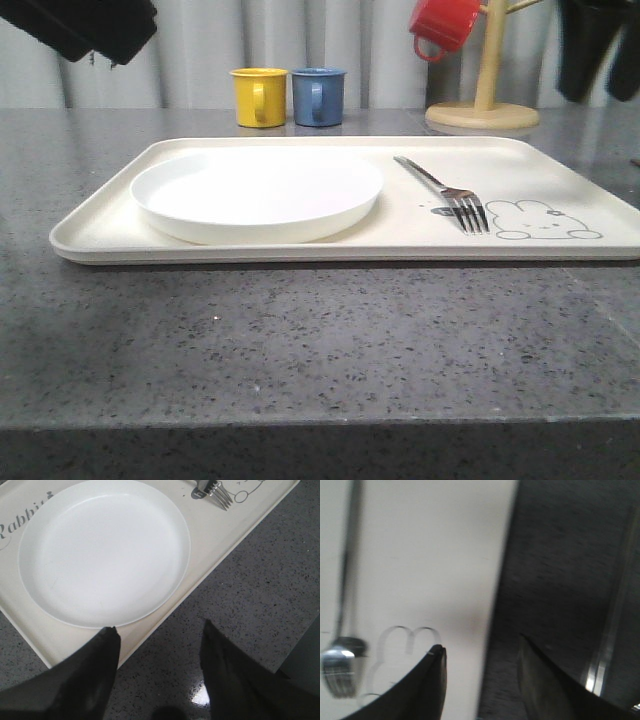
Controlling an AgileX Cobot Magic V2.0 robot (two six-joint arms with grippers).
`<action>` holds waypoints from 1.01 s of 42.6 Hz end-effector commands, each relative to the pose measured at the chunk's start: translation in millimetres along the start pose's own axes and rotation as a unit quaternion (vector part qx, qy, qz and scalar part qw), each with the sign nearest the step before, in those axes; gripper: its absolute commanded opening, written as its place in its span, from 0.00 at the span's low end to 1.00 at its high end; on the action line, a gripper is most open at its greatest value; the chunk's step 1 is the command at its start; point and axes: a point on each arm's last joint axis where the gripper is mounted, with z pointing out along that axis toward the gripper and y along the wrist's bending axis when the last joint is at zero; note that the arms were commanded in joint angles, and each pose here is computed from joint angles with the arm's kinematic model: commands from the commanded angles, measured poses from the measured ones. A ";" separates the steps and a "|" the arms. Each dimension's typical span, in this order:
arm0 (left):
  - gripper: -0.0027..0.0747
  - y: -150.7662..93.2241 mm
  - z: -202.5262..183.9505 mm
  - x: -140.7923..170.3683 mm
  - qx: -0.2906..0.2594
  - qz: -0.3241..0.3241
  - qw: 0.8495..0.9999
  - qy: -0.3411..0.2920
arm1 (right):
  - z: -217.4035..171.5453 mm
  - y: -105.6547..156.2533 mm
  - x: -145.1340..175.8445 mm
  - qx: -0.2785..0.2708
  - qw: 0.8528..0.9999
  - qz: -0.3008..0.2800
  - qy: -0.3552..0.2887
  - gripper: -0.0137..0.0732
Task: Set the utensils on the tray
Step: 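Grasp the steel chopsticks with the right gripper and lay them beside the fork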
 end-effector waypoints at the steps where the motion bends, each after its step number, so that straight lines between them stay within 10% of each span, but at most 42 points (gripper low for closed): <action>1: 0.51 -1.0 -11.5 -11.9 -0.001 -0.003 0.999 -0.052 | -13.5 -30.2 3.4 0.024 1.000 0.006 -0.013 0.58; 31: 0.51 -1.0 -11.5 -12.0 -0.001 -0.003 0.999 -0.053 | 43.4 -86.6 5.8 0.055 0.994 0.051 0.080 0.56; 43: 0.51 -1.0 -11.5 -12.0 -0.001 -0.003 0.999 -0.053 | 49.6 -86.6 6.7 0.051 0.992 0.053 0.100 0.30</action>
